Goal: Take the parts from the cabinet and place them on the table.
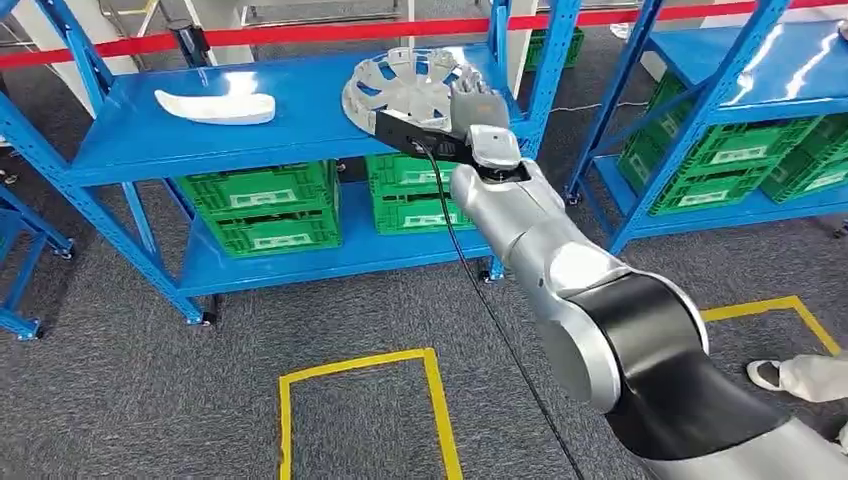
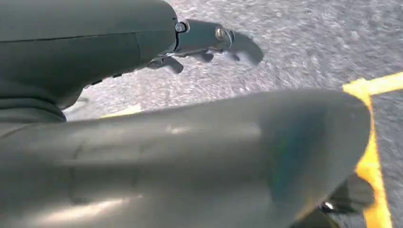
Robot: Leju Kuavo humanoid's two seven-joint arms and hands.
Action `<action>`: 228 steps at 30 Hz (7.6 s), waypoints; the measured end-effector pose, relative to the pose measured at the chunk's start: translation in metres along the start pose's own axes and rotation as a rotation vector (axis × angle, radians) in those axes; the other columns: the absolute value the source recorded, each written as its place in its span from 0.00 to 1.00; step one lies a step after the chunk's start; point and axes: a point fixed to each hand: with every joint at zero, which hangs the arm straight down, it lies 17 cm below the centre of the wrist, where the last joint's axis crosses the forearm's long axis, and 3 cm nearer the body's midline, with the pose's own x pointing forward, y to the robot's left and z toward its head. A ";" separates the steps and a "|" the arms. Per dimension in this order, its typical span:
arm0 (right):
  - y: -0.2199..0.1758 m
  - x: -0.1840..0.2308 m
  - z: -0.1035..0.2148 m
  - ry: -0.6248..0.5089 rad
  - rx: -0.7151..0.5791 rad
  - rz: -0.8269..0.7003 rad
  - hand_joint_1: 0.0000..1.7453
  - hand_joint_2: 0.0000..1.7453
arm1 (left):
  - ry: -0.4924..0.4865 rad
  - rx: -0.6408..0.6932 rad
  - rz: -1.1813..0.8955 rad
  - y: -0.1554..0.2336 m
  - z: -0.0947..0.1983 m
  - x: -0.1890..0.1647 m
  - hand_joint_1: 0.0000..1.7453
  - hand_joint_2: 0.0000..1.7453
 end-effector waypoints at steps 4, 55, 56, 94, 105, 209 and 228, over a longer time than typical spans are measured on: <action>0.001 -0.004 0.000 0.010 -0.001 0.001 0.00 0.00 | -0.003 0.000 -0.003 -0.001 0.000 0.000 0.00 0.00; 0.003 -0.016 0.000 0.042 -0.004 0.024 0.00 1.00 | 0.006 0.010 -0.011 0.003 -0.001 -0.007 0.00 0.00; 0.002 -0.016 0.000 0.041 -0.005 0.024 0.00 1.00 | 0.007 0.011 -0.012 0.004 -0.001 -0.007 0.00 0.00; -0.002 -0.005 0.000 0.031 -0.012 0.024 0.00 1.00 | 0.003 -0.002 -0.006 0.010 -0.004 -0.010 0.00 0.00; 0.000 -0.003 0.000 0.026 -0.008 0.024 0.00 1.00 | 0.002 -0.004 -0.005 0.008 -0.003 -0.008 0.00 0.00; 0.144 -0.071 0.038 0.076 0.168 -0.115 0.00 1.00 | 0.006 0.014 -0.025 0.005 -0.001 -0.008 0.00 0.00; 0.171 -0.081 0.050 0.136 0.251 -0.138 0.00 1.00 | 0.006 0.017 -0.028 0.005 -0.001 -0.008 0.00 0.00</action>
